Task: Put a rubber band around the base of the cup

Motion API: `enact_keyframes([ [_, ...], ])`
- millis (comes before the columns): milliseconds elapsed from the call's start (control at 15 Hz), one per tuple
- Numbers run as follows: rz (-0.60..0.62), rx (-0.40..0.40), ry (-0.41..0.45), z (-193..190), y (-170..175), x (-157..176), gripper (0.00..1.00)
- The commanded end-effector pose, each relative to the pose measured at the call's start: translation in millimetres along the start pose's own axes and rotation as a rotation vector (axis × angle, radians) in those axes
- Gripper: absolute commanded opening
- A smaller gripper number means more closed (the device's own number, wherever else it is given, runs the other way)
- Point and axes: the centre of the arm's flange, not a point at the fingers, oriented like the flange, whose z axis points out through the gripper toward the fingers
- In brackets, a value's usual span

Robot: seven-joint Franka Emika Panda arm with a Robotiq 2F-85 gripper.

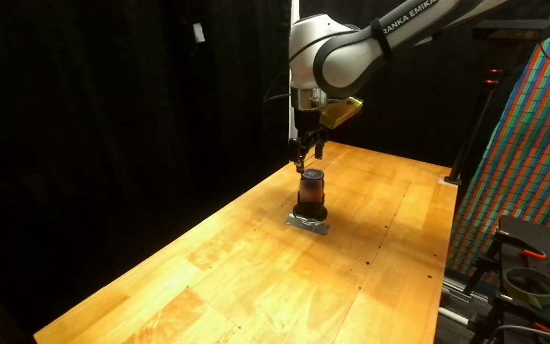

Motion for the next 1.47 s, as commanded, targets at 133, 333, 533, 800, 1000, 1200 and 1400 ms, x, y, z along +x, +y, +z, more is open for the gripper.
enact_keyframes([
  [133,0.016,0.033,-0.015,31,-1,20,1.0],
  [333,0.034,0.021,-0.03,46,1,19,1.0],
  [533,0.052,-0.001,-0.027,51,4,17,1.0],
  [800,0.089,-0.013,0.003,48,10,22,1.0],
  [1000,0.103,-0.02,0.014,48,9,24,1.0],
  [1200,0.138,-0.058,0.04,50,8,27,1.0],
  [1400,0.166,-0.085,0.058,50,8,30,1.0],
])
